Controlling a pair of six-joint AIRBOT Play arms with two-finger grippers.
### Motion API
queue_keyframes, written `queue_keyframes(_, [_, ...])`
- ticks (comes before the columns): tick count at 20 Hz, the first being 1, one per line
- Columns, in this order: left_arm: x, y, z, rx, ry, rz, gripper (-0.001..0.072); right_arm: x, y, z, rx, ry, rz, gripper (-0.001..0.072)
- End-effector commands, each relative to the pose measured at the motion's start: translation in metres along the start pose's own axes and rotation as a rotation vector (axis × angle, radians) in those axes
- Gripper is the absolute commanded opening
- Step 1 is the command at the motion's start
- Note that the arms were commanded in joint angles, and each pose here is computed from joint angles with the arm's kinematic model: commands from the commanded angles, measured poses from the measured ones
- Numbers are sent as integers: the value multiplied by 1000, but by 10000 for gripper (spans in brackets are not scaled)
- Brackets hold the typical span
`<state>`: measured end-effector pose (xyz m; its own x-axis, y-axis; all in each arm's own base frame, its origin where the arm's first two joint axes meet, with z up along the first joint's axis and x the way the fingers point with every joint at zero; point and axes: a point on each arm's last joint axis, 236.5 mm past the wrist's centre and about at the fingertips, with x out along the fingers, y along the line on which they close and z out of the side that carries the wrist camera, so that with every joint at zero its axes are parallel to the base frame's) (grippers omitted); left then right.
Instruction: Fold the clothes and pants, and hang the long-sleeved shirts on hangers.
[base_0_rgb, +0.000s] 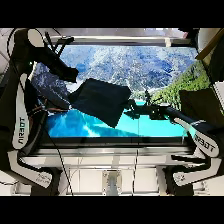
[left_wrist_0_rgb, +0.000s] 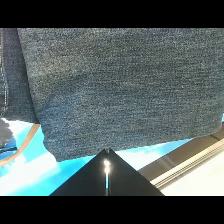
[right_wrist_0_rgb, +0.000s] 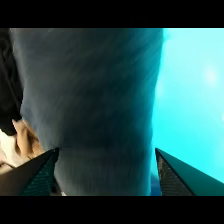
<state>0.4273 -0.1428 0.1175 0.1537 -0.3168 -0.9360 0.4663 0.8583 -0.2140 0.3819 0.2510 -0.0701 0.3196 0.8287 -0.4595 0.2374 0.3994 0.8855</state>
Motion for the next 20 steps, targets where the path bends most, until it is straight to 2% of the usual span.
queue_keyframes(1, [0,0,0,1,-1,0,13,19,-2,12,15,-18,21,691])
queue_keyframes(5, [0,0,0,1,-1,0,13,49,20,-1,-68,35,33,669])
queue_keyframes(6, [0,0,0,1,-1,0,13,53,30,-2,-107,43,40,563])
queue_keyframes(7, [0,0,0,1,-1,0,13,54,42,-1,-141,46,53,280])
queue_keyframes(8, [0,0,0,1,-1,0,13,52,53,2,-170,46,69,38])
queue_keyframes(11, [0,0,0,1,1,0,13,26,83,31,-247,7,107,38])
queue_keyframes(14, [0,-1,0,1,2,-1,13,-41,91,73,-284,-60,55,38])
queue_keyframes(20, [0,0,2,2,-10,3,13,-266,81,128,-256,-353,-48,37])
